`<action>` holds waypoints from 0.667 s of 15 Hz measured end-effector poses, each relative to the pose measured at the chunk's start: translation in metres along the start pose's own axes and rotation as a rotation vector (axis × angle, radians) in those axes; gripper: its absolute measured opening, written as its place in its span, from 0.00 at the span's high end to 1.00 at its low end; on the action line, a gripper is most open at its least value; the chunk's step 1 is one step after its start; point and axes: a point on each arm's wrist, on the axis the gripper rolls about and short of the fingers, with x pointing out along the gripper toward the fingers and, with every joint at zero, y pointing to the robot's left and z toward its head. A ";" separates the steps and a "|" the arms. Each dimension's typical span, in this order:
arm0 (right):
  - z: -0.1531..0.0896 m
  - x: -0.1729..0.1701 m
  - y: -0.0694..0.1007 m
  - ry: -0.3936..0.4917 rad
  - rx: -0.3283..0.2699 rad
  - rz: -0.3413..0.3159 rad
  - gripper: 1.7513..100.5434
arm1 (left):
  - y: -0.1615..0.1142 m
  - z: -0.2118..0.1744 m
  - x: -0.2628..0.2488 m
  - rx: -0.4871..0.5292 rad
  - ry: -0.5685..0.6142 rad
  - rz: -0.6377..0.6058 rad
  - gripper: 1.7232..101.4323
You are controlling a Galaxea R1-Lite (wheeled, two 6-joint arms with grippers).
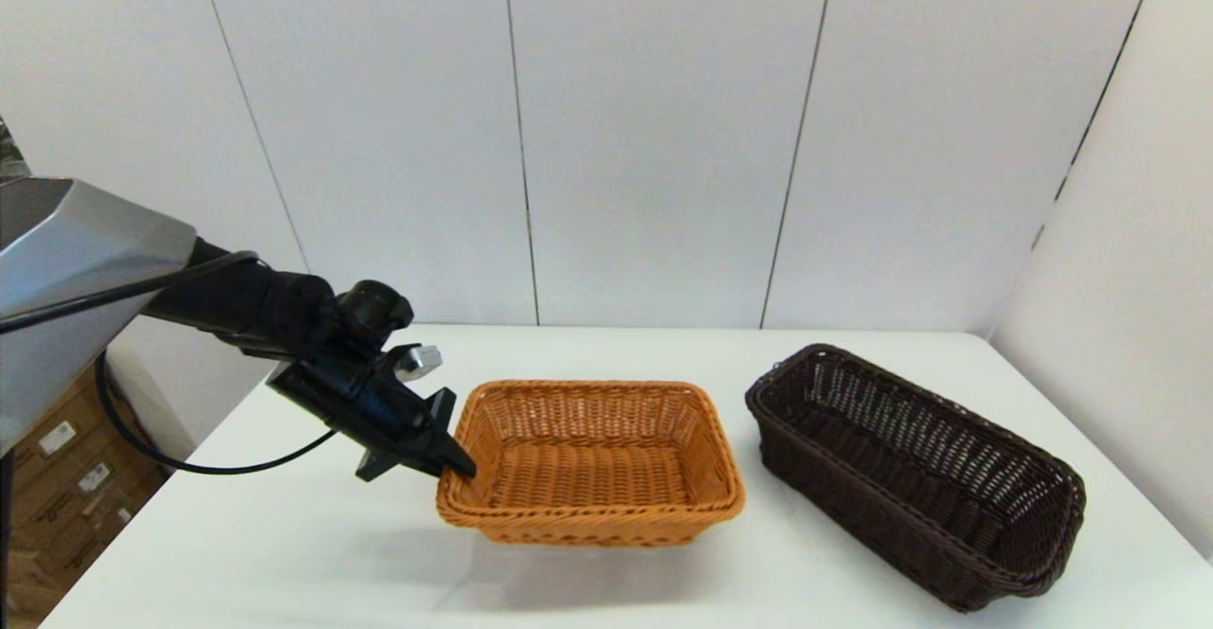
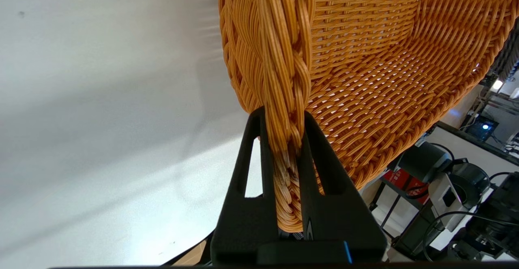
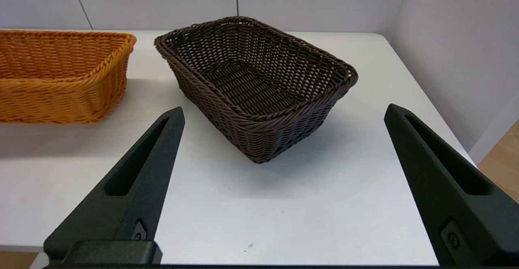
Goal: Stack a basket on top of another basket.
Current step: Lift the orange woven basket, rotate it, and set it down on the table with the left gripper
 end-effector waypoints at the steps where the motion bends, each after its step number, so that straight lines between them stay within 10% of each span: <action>1: 0.000 0.000 0.000 0.000 0.000 0.000 0.03 | 0.000 0.000 0.001 0.000 0.001 0.001 0.89; 10: 0.000 0.000 0.000 0.000 0.000 0.000 0.03 | 0.001 0.000 0.003 -0.002 0.004 0.015 0.89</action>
